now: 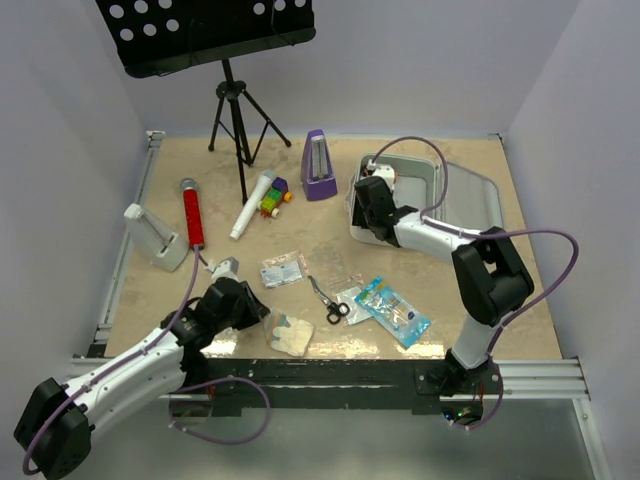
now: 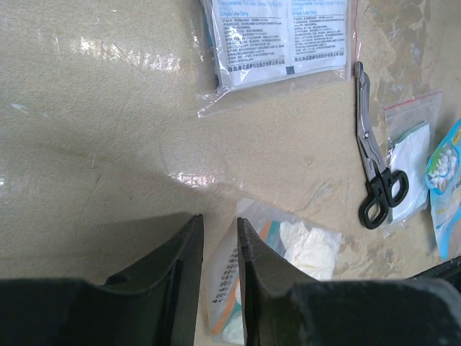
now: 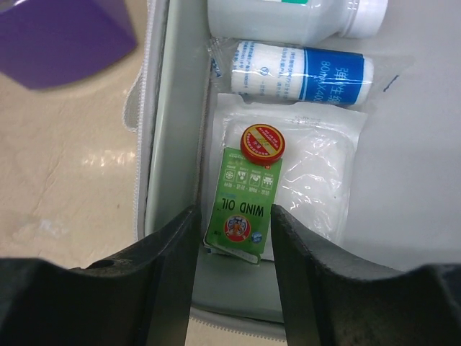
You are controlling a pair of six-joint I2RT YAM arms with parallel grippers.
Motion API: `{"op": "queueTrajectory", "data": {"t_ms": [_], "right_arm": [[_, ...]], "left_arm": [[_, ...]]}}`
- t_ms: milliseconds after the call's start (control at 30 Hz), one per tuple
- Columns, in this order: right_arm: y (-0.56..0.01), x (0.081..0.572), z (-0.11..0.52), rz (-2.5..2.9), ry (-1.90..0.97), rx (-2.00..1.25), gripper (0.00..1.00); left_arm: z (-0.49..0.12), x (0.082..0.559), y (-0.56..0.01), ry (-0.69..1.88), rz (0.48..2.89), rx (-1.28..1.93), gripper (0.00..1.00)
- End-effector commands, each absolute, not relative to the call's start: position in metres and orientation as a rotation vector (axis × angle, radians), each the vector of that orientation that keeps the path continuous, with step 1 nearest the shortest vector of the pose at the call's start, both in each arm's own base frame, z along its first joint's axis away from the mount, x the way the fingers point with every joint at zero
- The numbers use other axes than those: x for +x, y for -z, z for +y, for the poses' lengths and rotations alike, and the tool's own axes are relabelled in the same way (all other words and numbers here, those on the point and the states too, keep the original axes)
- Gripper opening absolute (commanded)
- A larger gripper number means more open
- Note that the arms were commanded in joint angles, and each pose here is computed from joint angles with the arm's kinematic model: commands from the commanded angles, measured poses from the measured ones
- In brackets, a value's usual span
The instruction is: Organize the medicine kit
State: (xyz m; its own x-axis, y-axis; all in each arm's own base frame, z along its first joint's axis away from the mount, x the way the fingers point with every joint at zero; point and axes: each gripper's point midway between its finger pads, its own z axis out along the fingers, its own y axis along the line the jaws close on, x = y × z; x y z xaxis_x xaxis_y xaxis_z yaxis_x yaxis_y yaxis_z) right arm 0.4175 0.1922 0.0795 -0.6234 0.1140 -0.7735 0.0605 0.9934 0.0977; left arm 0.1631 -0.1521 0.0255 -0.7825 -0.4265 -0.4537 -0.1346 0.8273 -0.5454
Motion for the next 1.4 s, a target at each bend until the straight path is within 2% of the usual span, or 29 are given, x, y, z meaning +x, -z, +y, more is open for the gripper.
{"op": "queueTrajectory", "data": {"t_ms": [0, 500, 667, 767, 933, 967, 1033, 1200, 1367], "right_arm": [[-0.083, 0.39, 0.214, 2.263, -0.161, 0.084, 0.48], [-0.075, 0.314, 0.228, 2.297, -0.257, 0.0, 0.48], [-0.114, 0.304, 0.21, 2.221, -0.205, 0.121, 0.52], [-0.129, 0.283, 0.202, 2.219, -0.205, 0.168, 0.54], [-0.095, 0.231, 0.21, 2.34, -0.253, 0.198, 0.54], [-0.064, 0.206, 0.207, 2.414, -0.255, 0.208, 0.54], [-0.048, 0.196, 0.203, 2.437, -0.266, 0.298, 0.55], [-0.048, 0.196, 0.197, 2.386, -0.303, 0.45, 0.54], [-0.031, 0.197, 0.204, 2.464, -0.175, 0.329, 0.52]], "left_arm": [[-0.156, 0.167, -0.035, 0.701, 2.397, -0.41, 0.3], [-0.154, 0.165, -0.038, 0.712, 2.39, -0.437, 0.3], [-0.152, 0.168, -0.045, 0.689, 2.379, -0.441, 0.29], [-0.15, 0.172, -0.053, 0.679, 2.36, -0.446, 0.3], [-0.148, 0.171, -0.048, 0.687, 2.347, -0.505, 0.31], [-0.152, 0.172, -0.048, 0.722, 2.34, -0.51, 0.31], [-0.155, 0.172, -0.047, 0.727, 2.349, -0.498, 0.31], [-0.157, 0.172, -0.046, 0.721, 2.371, -0.473, 0.3], [-0.158, 0.173, -0.05, 0.73, 2.354, -0.459, 0.3]]}}
